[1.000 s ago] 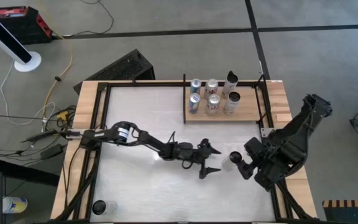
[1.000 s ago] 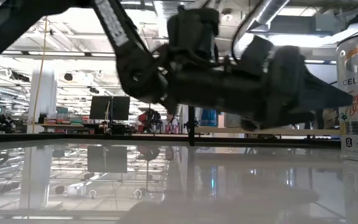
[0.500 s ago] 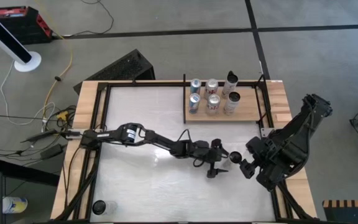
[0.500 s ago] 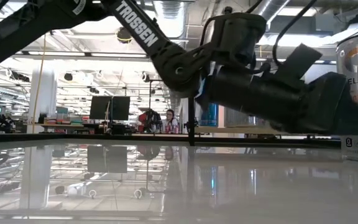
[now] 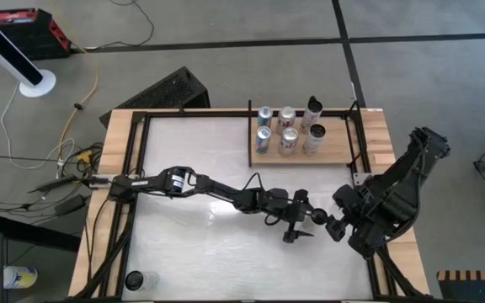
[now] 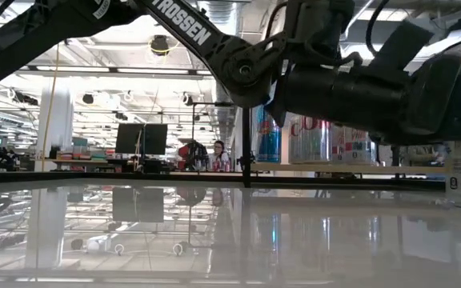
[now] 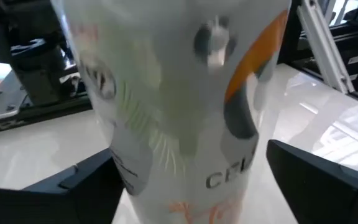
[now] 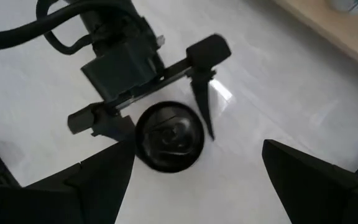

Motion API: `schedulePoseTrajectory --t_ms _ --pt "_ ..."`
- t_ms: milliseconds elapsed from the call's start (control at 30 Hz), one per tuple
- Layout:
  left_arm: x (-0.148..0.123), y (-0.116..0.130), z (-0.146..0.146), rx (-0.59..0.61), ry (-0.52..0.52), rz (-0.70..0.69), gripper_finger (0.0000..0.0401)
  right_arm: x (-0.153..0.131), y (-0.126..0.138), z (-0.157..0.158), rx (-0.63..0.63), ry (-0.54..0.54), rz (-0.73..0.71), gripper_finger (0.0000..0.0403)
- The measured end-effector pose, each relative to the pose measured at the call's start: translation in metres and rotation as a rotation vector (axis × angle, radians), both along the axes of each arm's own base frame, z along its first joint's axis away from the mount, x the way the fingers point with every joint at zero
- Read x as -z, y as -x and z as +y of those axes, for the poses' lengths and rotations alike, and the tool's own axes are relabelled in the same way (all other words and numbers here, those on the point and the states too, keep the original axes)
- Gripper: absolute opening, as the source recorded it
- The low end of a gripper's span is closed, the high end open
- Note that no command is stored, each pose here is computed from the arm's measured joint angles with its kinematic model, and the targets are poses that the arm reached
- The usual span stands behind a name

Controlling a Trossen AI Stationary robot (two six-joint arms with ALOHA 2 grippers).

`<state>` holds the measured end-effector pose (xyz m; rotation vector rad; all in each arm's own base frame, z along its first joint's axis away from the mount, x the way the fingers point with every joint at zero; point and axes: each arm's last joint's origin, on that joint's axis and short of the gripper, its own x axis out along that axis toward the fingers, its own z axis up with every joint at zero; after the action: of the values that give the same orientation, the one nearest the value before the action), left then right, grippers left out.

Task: Place canned beverage on shelf
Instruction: Put the right white-yellow soda can

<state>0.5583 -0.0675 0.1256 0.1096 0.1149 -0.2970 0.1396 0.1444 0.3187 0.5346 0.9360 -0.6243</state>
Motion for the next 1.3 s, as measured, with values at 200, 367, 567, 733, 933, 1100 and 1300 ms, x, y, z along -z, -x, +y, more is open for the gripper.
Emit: schedulePoseTrajectory --t_ms 200,367,567,733,933,1100,1300 --pt "-0.004 -0.001 -0.001 0.005 -0.001 -0.017 0.0264 -0.001 0.002 0.000 -0.009 0.045 -0.042 0.0379" --pt "-0.004 -0.002 0.003 -0.002 -0.002 -0.018 0.0228 -0.001 0.005 0.003 -0.022 0.055 -0.058 0.0379" --pt "-0.015 -0.001 0.011 -0.035 0.014 0.026 0.0228 -0.001 0.010 0.001 0.009 0.084 -0.054 0.0379" --pt "-0.035 0.004 0.015 -0.226 -0.033 0.106 0.0228 -0.006 0.014 -0.006 0.011 0.088 -0.066 0.0379" --pt "-0.046 0.013 0.000 -0.549 -0.113 0.142 0.0228 -0.014 0.017 -0.018 -0.045 0.142 -0.113 0.0379" --pt "-0.046 0.021 -0.012 -0.684 -0.230 0.201 0.0228 -0.019 0.017 -0.027 -0.139 0.208 -0.090 0.0379" --pt "-0.054 0.021 -0.012 -0.757 -0.084 0.153 0.0228 -0.007 0.010 -0.034 -0.187 0.284 -0.028 0.0379"
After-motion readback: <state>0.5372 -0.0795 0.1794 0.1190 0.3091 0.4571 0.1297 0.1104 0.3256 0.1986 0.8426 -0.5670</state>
